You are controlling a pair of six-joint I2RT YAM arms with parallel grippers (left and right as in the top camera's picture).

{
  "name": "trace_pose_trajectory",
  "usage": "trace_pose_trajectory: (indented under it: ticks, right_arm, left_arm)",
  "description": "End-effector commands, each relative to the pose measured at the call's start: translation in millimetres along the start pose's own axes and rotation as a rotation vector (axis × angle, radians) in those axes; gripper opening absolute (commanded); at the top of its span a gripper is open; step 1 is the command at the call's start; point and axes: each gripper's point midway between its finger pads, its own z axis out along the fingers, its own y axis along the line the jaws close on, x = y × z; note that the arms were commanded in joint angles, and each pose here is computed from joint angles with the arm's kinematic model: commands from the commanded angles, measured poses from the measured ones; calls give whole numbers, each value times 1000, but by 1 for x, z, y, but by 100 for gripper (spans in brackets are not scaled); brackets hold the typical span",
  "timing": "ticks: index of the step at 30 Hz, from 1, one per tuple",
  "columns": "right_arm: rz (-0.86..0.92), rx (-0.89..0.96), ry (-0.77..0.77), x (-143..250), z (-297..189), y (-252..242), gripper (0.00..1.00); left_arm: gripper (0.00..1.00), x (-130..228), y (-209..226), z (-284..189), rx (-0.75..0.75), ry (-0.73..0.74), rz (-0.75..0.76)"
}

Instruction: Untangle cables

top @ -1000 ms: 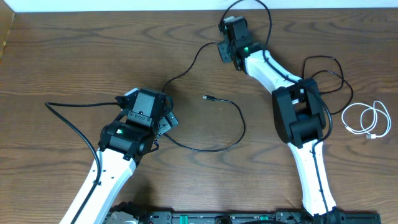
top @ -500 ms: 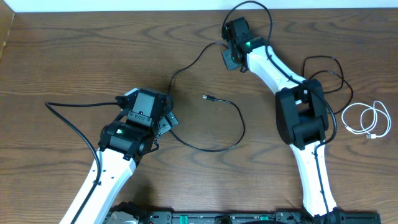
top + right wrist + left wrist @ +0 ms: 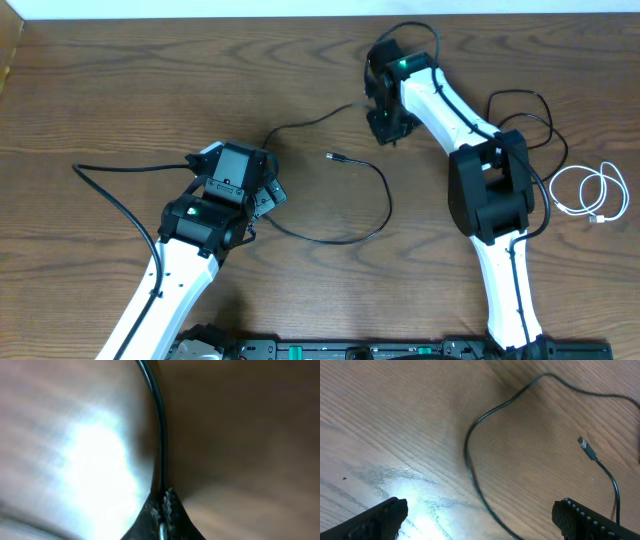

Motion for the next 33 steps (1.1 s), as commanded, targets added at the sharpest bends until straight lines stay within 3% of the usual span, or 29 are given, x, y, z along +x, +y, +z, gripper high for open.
trace_pose_trajectory:
  ticks: [1, 7, 13, 14, 17, 28, 33]
  right_arm:
    - [-10, -194, 206, 46, 52, 48, 2]
    - [-54, -214, 267, 62, 49, 75, 5]
    - [-104, -129, 302, 73, 50, 79, 18]
    - [-111, -106, 304, 73, 50, 76, 28]
    - [-122, -61, 302, 73, 51, 70, 41]
    - [-295, -94, 277, 68, 52, 72, 82]
    - [-435, -226, 254, 69, 50, 91, 99]
  left_arm:
    - [98, -5, 2, -1, -16, -21, 6]
    - [98, -5, 2, -1, -16, -20, 6]
    - [98, -5, 2, -1, -15, -20, 6]
    - [98, -5, 2, -1, -15, -20, 6]
    - [98, -5, 2, -1, -16, -20, 6]
    - [98, -5, 2, -1, -16, -20, 6]
    - [98, -5, 2, -1, -16, -20, 6]
